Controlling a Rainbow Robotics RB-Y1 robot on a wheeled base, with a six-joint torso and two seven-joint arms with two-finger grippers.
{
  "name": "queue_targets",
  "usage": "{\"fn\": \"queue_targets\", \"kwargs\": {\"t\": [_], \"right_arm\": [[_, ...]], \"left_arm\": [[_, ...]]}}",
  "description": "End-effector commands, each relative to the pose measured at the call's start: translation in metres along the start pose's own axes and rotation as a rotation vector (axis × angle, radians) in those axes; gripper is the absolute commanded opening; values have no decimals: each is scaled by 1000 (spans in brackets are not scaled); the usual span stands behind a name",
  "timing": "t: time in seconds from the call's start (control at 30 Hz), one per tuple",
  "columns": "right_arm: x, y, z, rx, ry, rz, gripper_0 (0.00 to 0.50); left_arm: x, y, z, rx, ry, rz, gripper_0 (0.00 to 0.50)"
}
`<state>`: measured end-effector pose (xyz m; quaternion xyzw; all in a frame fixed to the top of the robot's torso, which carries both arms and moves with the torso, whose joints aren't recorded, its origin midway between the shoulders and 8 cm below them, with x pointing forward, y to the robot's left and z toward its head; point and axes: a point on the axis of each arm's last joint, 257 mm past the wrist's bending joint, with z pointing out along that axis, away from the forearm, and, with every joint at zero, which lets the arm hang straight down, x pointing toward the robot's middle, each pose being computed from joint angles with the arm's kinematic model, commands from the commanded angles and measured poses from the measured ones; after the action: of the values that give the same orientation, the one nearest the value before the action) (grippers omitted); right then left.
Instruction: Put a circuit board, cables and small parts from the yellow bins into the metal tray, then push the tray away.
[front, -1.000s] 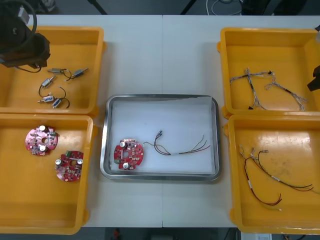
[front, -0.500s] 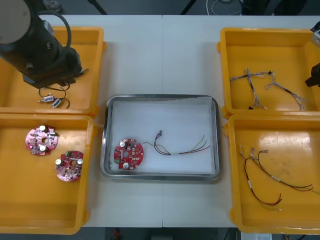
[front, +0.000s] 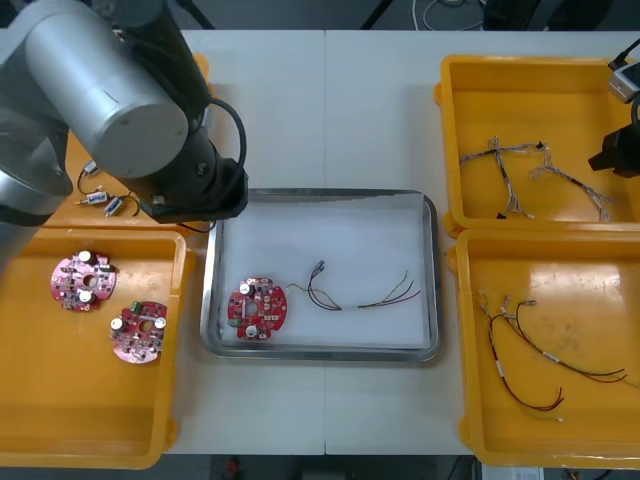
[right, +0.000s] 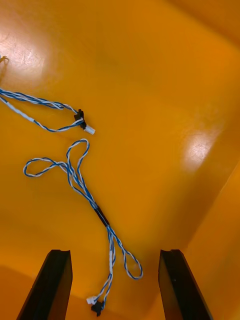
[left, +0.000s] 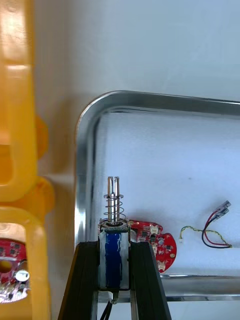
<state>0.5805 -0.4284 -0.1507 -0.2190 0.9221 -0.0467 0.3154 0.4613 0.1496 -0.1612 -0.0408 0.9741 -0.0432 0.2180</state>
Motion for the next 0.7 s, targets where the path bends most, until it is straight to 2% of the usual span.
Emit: {"fn": "queue_targets", "kwargs": {"t": [0.03,0.2,0.37,0.7], "right_arm": [[-23,-19,-10,52,-39,-54,500],[-19,-18,3,56,-37,-55,500],[-12,-18,19,53,-40,-41,500],[-4,-17,38,52,-45,-17,500]], "left_arm": [[7,-24,18,17,-22,66,0],[5,-32,40,14,-44,83,0],[8,-34,63,-5,-60,112,0],[15,-33,85,-28,-67,150,0]]}}
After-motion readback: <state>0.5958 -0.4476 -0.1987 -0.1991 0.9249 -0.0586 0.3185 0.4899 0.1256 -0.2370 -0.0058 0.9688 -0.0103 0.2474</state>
